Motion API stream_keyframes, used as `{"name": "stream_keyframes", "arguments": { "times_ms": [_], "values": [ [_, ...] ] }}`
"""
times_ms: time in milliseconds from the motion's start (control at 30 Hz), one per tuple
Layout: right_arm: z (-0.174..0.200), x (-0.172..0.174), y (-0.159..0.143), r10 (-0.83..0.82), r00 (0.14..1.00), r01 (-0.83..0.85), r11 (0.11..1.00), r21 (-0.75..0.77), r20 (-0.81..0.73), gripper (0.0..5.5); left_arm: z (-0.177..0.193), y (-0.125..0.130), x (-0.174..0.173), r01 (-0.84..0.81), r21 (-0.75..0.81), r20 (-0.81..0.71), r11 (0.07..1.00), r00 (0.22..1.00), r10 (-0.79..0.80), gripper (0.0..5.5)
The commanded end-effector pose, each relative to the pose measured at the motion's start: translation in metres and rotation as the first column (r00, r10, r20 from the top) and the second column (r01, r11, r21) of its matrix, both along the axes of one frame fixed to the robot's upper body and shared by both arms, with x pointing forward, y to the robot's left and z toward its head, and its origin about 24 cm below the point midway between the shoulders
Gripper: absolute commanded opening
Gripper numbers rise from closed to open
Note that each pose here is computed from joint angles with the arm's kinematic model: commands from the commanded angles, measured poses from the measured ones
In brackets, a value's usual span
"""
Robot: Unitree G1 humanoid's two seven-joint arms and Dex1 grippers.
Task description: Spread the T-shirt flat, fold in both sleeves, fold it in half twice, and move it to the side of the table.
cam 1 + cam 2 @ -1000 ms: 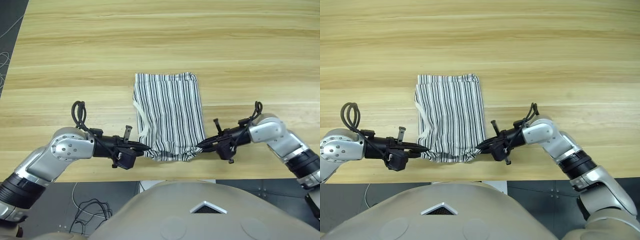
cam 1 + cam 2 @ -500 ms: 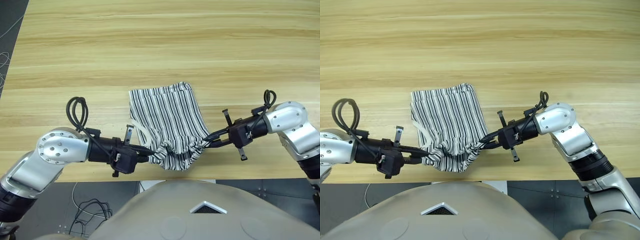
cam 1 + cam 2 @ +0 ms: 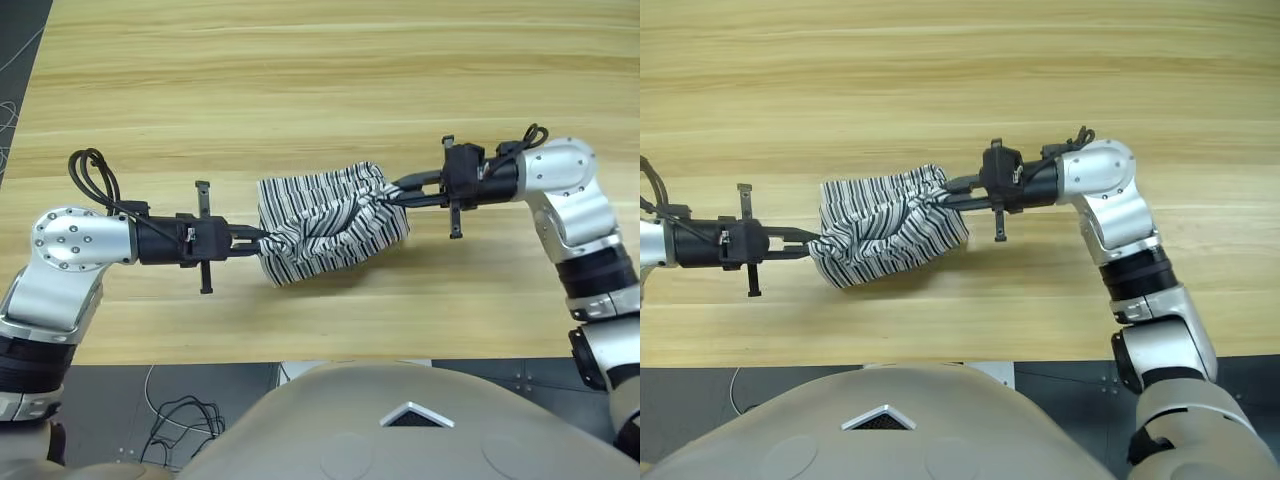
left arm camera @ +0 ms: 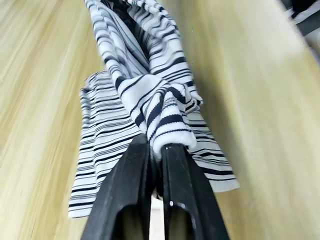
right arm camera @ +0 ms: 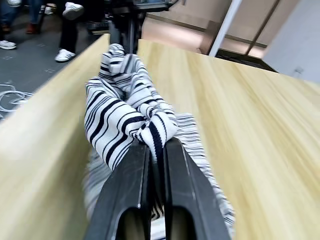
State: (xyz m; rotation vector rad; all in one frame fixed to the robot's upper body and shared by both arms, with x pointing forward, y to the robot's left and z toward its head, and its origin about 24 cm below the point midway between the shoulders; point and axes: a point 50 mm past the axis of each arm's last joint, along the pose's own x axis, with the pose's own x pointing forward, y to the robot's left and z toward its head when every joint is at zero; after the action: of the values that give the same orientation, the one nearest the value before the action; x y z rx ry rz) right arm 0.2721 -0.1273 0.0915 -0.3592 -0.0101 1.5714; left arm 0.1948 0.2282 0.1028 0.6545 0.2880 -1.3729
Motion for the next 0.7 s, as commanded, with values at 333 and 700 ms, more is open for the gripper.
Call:
{"name": "stream_keyframes", "arguments": {
  "times_ms": [333, 700],
  "values": [
    [-0.029, 0.040, 0.004, -0.139, 0.990, 0.141, 0.988, -0.069, 0.036, 0.10, -0.019, 0.021, 0.049, -0.179, -0.005, 0.016, 0.984, 0.984, 0.179, 0.25],
    [-0.028, 0.061, 0.006, -0.314, 0.942, 0.321, 0.946, -0.044, 0.122, 1.35, -0.035, 0.062, 0.073, -0.360, 0.098, 0.066, 0.928, 0.933, 0.354, 1.22]
  ]
}}
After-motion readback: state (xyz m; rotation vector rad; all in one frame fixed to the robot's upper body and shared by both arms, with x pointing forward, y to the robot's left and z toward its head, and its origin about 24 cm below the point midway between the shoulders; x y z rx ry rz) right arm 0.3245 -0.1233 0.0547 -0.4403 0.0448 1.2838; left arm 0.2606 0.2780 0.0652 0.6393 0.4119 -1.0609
